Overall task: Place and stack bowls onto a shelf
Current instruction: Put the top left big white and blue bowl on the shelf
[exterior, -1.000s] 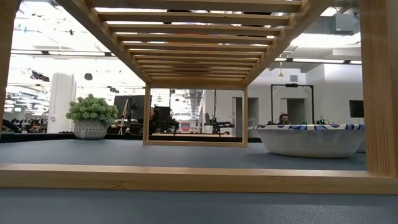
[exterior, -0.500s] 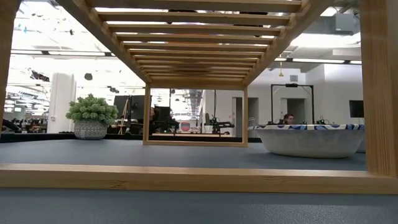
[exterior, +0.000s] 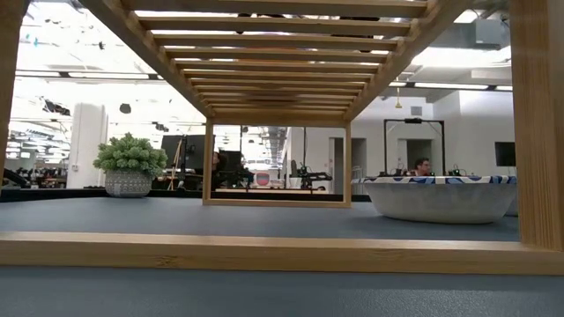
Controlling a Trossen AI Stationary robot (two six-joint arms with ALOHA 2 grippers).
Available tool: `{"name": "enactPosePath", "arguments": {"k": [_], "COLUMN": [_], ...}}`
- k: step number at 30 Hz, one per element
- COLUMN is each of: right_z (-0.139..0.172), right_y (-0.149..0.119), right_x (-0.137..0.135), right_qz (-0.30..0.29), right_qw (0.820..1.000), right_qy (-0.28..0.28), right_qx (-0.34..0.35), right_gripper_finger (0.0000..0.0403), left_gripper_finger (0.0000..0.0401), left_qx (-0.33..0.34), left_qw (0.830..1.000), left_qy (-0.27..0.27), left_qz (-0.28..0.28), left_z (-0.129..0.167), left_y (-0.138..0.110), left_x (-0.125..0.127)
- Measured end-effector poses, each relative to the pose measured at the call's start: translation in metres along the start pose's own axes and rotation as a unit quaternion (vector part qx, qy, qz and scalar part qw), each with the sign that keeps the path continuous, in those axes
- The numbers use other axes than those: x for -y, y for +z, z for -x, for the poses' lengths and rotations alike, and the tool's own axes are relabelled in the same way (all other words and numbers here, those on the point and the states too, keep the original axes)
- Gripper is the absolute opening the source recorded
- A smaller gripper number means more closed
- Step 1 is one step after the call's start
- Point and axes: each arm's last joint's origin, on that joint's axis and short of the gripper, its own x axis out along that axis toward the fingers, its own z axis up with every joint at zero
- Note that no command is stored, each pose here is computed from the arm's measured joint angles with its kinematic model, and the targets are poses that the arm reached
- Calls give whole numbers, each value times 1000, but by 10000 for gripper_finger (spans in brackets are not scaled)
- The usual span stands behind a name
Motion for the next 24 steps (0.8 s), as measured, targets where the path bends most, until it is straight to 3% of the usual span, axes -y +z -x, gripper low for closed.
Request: {"name": "enactPosePath", "arguments": {"k": [4,12,18,24], "right_z": [0,5,26,49], "right_y": [1,0,-2,-9], "right_x": [0,4,11,18], "right_qz": [-23,-145,-209,-214], "right_qw": [1000,989,977,974], "right_qy": [2,18,32,53], "right_qx": [4,24,42,52], "right_gripper_finger": [45,89,155,221], "left_gripper_finger": [7,2,0,0], "left_qx": [6,37,70,84], "left_qw": [1000,999,997,996], "left_qy": [7,5,-12,-23], "left_qz": [-10,-8,6,18], "left_z": [0,0,7,10], "left_y": [0,5,21,29], "left_x": [-1,1,1,-2]}}
